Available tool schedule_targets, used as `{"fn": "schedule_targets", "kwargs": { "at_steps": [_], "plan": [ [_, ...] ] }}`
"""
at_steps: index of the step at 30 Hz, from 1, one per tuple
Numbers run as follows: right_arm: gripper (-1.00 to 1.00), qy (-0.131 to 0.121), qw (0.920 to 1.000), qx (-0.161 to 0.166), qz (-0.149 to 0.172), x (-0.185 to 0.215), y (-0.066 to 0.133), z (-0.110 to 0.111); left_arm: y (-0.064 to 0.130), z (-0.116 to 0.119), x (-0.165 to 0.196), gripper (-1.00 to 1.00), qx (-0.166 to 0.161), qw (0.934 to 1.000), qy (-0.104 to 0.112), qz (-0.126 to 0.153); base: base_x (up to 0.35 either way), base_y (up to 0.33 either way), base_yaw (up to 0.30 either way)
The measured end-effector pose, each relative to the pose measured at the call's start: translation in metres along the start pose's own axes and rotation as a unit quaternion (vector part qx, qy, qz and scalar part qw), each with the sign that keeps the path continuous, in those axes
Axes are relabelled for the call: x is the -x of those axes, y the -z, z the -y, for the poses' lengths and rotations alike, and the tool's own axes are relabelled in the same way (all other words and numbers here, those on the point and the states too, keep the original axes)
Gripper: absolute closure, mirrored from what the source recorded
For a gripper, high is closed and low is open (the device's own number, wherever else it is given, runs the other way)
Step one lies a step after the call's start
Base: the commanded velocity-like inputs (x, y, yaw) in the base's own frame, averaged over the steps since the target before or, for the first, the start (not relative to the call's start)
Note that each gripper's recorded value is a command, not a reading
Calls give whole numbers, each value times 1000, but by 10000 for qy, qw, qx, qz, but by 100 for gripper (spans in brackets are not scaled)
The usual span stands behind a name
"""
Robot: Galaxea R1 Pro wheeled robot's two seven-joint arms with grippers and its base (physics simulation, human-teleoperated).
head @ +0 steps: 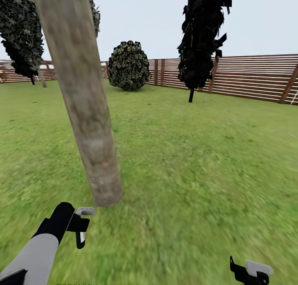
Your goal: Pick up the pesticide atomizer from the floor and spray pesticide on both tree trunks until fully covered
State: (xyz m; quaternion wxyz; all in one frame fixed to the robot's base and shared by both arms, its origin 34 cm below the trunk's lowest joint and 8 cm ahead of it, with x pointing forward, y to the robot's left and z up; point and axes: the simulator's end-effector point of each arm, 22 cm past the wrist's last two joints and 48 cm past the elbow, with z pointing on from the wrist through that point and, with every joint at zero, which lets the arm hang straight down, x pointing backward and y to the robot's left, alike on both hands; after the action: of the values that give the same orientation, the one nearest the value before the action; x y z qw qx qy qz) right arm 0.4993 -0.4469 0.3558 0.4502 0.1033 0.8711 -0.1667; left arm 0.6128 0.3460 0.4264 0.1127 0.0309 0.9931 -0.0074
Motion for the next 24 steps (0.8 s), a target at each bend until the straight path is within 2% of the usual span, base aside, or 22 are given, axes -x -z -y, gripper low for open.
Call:
{"fn": "schedule_targets", "kwargs": {
  "at_steps": [8, 16, 20, 24],
  "plan": [
    [-100, -1, 10000, -1, 0, 0, 0, 0, -1, -1, -3, 100, 13, 10000, -9, -28, 127, -267, 260],
    [-100, -2, 10000, -1, 2, 0, 0, 0, -5, 0, -11, 100, 2, 10000, -13, -88, 174, -239, 30],
    [-100, 0, 10000, -1, 0, 0, 0, 0, -6, 2, -11, 100, -21, 10000, -13, -89, 21, -267, 32],
    [-100, -1, 10000, -1, -2, 0, 0, 0, -6, 3, -12, 100, -23, 10000, -13, -91, -80, -260, 216]
  ]
}}
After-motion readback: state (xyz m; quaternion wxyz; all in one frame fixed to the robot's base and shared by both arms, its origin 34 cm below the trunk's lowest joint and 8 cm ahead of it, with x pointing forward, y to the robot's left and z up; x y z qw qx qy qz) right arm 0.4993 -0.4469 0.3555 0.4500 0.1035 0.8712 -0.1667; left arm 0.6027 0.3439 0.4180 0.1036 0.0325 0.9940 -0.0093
